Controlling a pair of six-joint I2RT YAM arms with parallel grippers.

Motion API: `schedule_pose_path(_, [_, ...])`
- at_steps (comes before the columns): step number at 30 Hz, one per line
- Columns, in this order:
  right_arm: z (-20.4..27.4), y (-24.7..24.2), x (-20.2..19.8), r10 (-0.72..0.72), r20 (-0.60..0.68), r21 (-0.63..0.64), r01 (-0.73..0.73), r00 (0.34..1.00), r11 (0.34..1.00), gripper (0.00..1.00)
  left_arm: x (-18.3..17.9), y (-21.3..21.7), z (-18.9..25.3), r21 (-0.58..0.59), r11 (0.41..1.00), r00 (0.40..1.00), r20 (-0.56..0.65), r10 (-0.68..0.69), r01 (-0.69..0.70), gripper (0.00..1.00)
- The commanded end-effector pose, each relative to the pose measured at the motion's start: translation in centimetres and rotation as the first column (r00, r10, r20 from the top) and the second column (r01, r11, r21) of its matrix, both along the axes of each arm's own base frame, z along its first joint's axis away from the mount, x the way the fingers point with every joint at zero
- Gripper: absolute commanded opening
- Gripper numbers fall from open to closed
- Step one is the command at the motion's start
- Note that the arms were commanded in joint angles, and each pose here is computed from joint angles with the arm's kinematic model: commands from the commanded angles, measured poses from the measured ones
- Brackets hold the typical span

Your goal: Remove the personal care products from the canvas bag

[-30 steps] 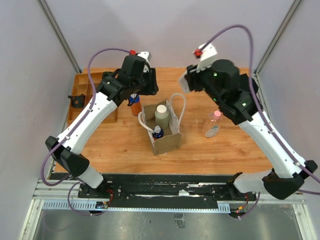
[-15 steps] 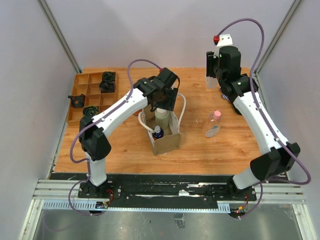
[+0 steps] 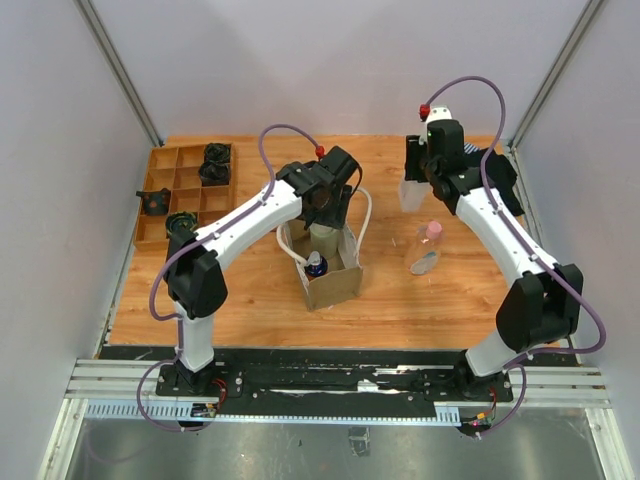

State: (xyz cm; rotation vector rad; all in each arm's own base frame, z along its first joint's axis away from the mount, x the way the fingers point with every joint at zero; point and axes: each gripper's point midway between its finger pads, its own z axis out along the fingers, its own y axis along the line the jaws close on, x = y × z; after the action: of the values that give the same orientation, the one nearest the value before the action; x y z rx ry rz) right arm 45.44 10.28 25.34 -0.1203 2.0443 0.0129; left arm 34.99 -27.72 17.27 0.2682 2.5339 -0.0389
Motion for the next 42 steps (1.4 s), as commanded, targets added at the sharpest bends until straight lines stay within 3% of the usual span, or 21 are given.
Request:
schedule_pose_path(1, [5.4,0.9,1.8,-0.010,0.201,0.113,-0.013,0.980,0.993,0.01,0.2,-0.4,-1.2,-0.001,1.000,1.000,0.002,0.006,-0.006,0.71])
schedule_pose_path(7, [2.9,1.1,1.4,-0.001,0.149,0.120,-0.017,0.989,0.993,0.01,1.3,-1.5,-2.0,-0.009,1.000,1.000,0.013,-0.026,0.027,0.66])
schedule_pose_path(10, [1.6,1.1,1.2,-0.002,0.114,0.119,-0.012,0.993,0.993,0.06,2.0,-2.0,-1.0,-0.028,0.999,0.999,0.036,-0.038,0.039,0.51])
schedule_pose_path(15, [-1.1,0.5,0.8,-0.019,0.037,0.113,0.015,0.999,0.993,0.25,2.8,-1.7,1.4,-0.065,0.997,0.993,0.111,-0.032,0.039,0.21])
schedule_pose_path(18, [-1.5,0.6,0.3,-0.002,0.027,0.110,-0.001,1.000,0.994,0.59,3.0,-0.9,3.0,-0.051,0.999,0.990,0.143,-0.011,0.018,0.01])
schedule_pose_path(20, [-1.0,0.5,-0.2,-0.004,0.038,0.114,0.000,0.999,0.994,0.82,3.5,0.2,5.0,-0.038,0.999,0.979,0.200,0.033,-0.026,0.00])
schedule_pose_path(21, [-0.6,0.3,-0.6,-0.012,0.039,0.120,0.007,0.999,0.993,0.90,3.8,1.0,6.5,-0.032,0.998,0.967,0.246,0.066,-0.060,0.00])
schedule_pose_path(24, [1.2,0.9,-1.9,0.014,0.067,0.166,-0.025,0.998,0.986,0.98,4.5,2.6,11.6,-0.064,0.992,0.918,0.376,0.124,-0.108,0.01])
schedule_pose_path(27, [3.3,2.7,-3.7,0.100,0.096,0.198,-0.117,0.990,0.973,0.98,4.9,3.7,16.5,-0.106,0.986,0.874,0.458,0.163,-0.129,0.01])
schedule_pose_path(34, [7.0,9.5,-10.3,0.357,0.183,0.172,-0.388,0.916,0.906,0.86,6.9,7.0,24.3,-0.289,0.948,0.814,0.515,0.269,-0.131,0.01])
schedule_pose_path(36, [6.8,10.1,-11.3,0.378,0.180,0.171,-0.407,0.908,0.897,0.86,7.7,7.4,24.1,-0.320,0.941,0.831,0.491,0.263,-0.109,0.04])
schedule_pose_path(42, [6.3,10.2,-11.7,0.386,0.152,0.171,-0.409,0.910,0.896,0.86,9.2,6.3,19.7,-0.314,0.944,0.896,0.385,0.222,-0.099,0.01])
